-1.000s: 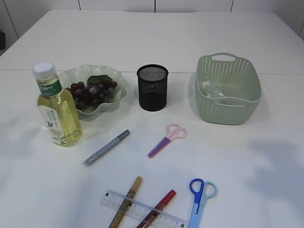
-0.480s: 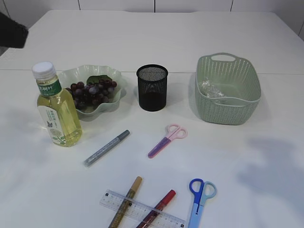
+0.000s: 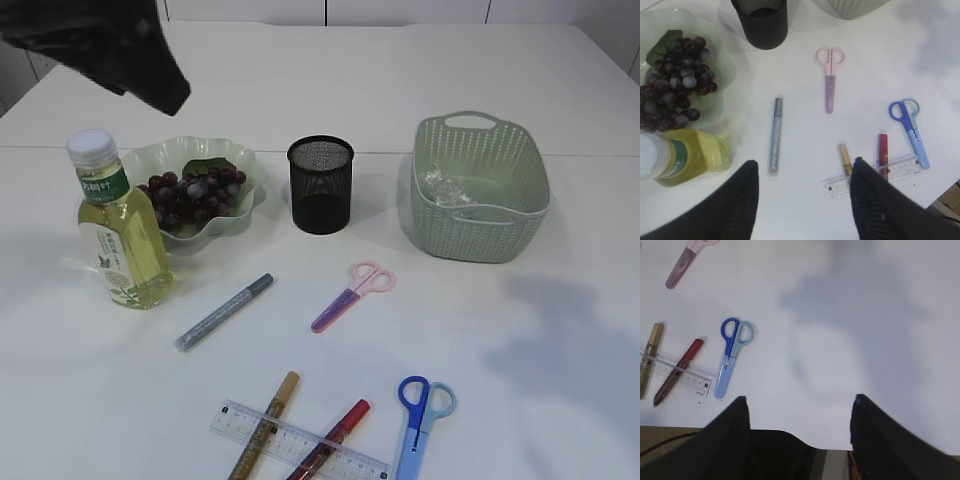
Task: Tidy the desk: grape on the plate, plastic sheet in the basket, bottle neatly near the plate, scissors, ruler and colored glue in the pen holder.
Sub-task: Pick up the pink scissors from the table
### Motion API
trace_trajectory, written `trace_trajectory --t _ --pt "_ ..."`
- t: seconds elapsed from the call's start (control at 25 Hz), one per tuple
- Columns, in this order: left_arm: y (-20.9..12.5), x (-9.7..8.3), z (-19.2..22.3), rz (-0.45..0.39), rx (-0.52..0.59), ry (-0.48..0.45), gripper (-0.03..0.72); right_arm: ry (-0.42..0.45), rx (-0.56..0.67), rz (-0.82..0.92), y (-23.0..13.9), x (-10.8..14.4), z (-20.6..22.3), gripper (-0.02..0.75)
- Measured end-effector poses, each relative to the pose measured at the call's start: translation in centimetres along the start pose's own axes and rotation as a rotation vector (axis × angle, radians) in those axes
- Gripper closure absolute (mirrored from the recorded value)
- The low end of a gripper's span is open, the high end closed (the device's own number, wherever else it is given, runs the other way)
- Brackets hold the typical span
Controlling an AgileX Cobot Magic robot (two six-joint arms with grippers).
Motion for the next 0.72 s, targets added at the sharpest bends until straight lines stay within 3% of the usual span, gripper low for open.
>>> trace_trajectory --t 0.36,0.52,0.72 --pt "2.7 -1.8 7.4 0.037 0.172 -0.043 0.274 0.006 0.086 -0.045 0.5 -0.2 2.2 0.245" --pt "2.0 -3.3 11.6 0.103 0.252 -0.053 0.281 0.017 0.109 -0.058 0.6 -0.1 2.9 0.246" --pt "1.5 -4.4 16.9 0.120 0.325 -0.061 0.285 0.032 0.116 -0.070 0.7 0.2 3.1 0.246"
Point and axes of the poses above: a point on each arm's last joint axis where the gripper is mounted, z pointing out along that axis toward the gripper, x along the wrist's bending axis when the last joint is at zero, y = z × x, the point moved 8 cm from there along z, pointing out along that axis toward the gripper, and after that the axes turned 15 degrees about -z, right-handed, at the moved point
